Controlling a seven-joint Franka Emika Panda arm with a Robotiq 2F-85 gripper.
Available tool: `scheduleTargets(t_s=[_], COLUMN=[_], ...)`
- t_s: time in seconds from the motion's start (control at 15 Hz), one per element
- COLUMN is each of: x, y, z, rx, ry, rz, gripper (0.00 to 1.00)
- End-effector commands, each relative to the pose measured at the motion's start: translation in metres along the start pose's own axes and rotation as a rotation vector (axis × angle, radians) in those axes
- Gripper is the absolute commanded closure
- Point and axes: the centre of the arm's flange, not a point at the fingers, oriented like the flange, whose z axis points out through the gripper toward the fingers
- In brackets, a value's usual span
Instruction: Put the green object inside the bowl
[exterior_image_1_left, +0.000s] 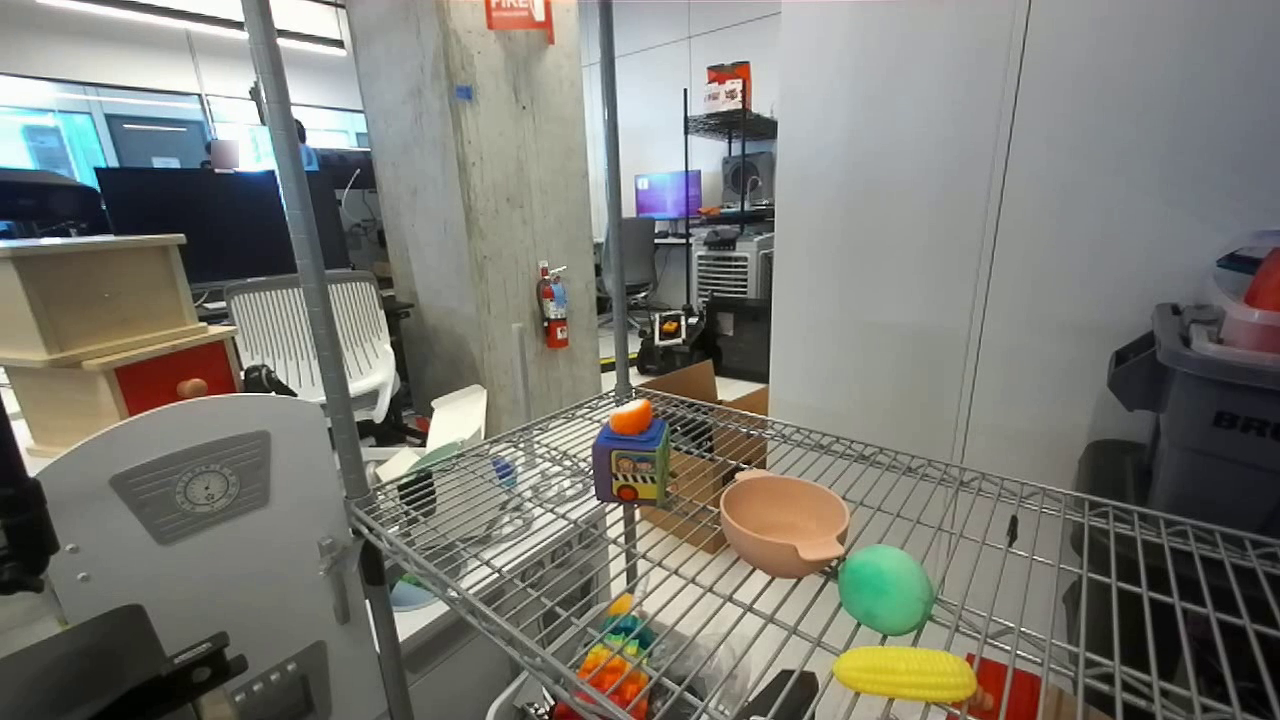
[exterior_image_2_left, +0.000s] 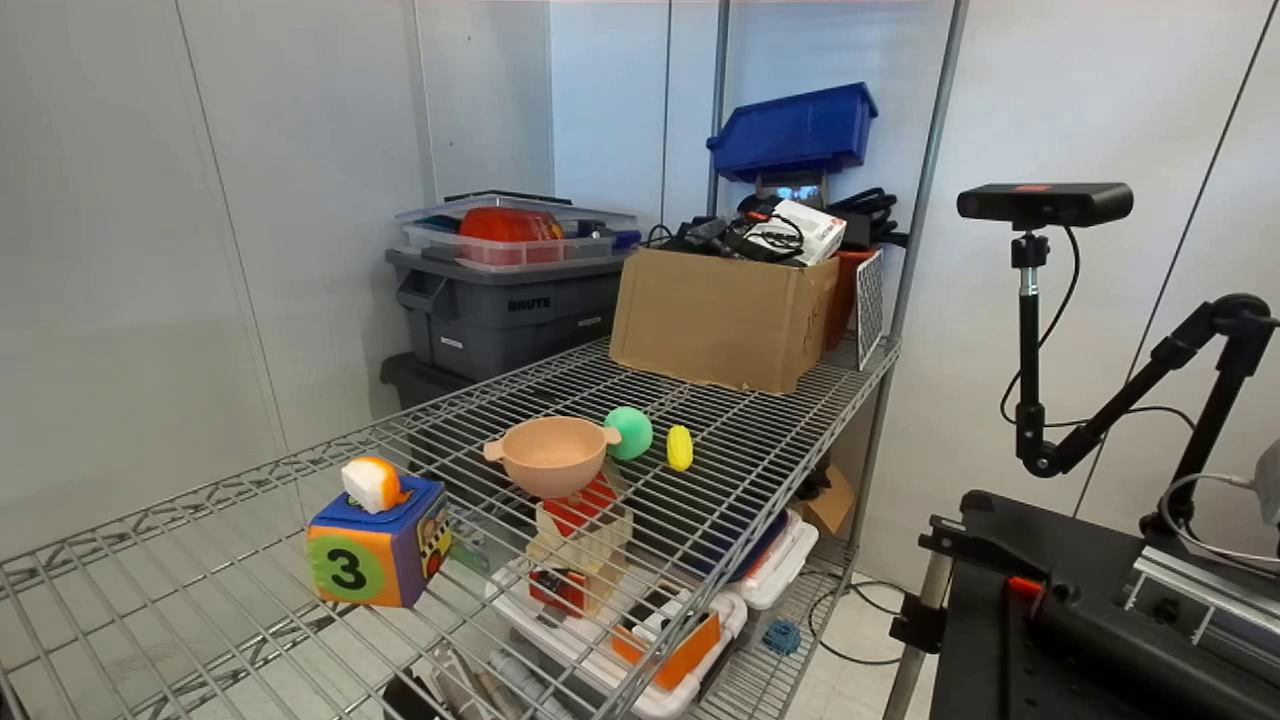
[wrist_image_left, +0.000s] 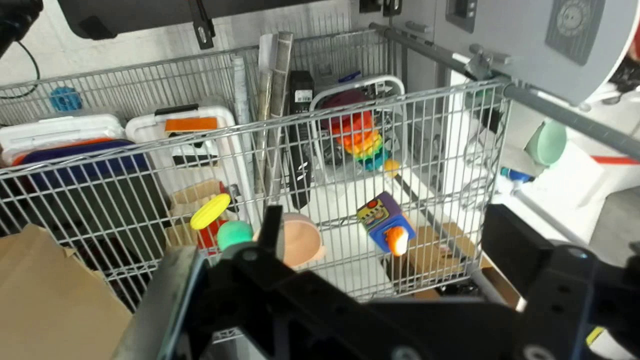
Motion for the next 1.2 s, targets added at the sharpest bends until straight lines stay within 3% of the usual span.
scheduleTargets(t_s=[0.0,0.2,0.6,0.8,1.13], x=[0.082,0.117,0.194,0.24,0.301], y=[0.043,0.065,0.079,0.102,0.167], z=[0.01,0.037,0.133,0.188,0.246], rx=[0.01,0.008,-0.003,-0.037,-0.126], ry=[0.023,0.048,0.072,0.06,-0.007], rz=[0.144,0.25,0.445,0.579,0.803], gripper=[0.0,0.0,0.0,0.0,0.0])
